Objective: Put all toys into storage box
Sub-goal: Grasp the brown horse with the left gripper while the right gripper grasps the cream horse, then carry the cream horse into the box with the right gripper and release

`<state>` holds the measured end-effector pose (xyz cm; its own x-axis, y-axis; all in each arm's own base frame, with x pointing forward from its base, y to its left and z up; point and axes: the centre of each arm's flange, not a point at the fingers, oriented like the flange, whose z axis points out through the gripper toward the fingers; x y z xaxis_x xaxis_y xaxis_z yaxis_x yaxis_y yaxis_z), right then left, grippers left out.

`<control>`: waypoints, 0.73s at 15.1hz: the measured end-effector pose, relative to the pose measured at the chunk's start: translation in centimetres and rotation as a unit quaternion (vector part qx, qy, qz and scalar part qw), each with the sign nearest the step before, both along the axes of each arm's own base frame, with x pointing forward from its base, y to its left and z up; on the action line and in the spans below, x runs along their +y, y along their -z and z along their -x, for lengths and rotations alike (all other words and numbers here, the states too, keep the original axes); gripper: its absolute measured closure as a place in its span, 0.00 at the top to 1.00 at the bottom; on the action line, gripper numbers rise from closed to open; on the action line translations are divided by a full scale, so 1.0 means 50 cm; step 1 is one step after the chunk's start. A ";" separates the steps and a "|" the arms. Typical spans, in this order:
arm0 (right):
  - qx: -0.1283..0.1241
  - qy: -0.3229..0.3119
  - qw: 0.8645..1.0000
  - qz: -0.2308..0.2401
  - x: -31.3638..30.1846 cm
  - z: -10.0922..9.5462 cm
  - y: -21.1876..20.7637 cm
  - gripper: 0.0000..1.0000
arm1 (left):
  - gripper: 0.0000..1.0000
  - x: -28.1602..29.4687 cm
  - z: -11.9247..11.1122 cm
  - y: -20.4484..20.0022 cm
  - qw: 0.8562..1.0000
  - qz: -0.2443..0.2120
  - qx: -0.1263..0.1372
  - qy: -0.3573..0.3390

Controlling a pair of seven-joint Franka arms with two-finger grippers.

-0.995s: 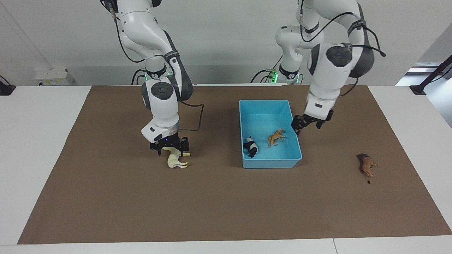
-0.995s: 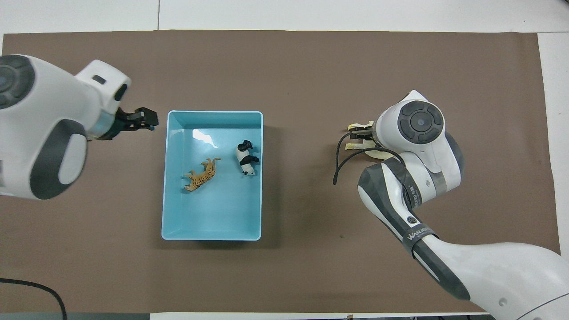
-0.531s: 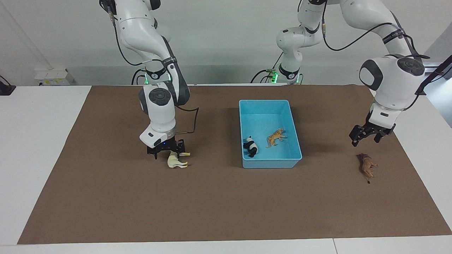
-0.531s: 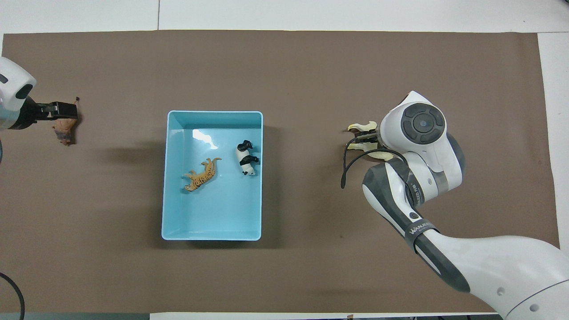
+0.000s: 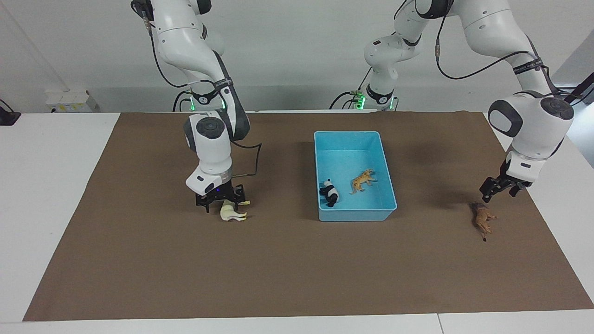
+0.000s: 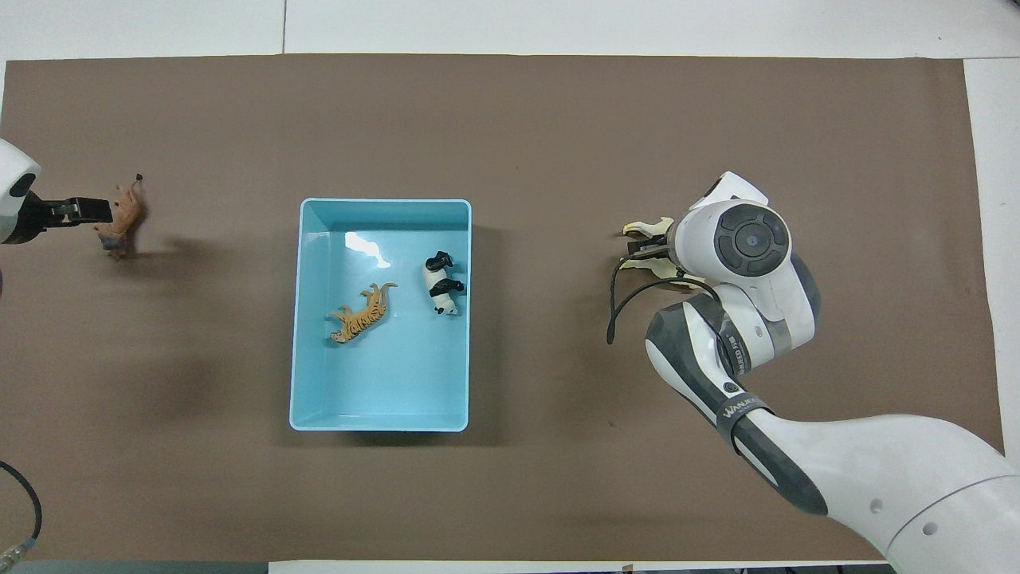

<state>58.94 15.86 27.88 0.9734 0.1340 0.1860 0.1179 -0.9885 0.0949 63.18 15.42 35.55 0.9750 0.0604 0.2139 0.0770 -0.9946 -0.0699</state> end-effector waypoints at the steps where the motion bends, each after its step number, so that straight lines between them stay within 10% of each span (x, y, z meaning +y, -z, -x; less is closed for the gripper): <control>1: -0.001 0.000 1.000 -0.001 0.002 -0.001 0.002 0.82 | 1.00 -0.002 -0.004 0.018 1.000 0.001 -0.001 0.001; 5: 0.007 0.028 1.000 -0.003 0.003 -0.005 -0.015 0.43 | 1.00 0.002 -0.001 0.059 1.000 0.003 0.006 0.000; 11: 0.062 0.130 0.983 -0.117 0.082 -0.068 -0.274 0.39 | 1.00 -0.006 0.043 0.133 1.000 0.008 0.015 0.000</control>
<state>62.32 19.96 41.59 0.9862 -0.1541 0.0607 -0.1447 -0.9799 -0.1371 61.03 15.13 28.89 0.9808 0.0632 0.1846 0.0748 -0.9956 -0.0566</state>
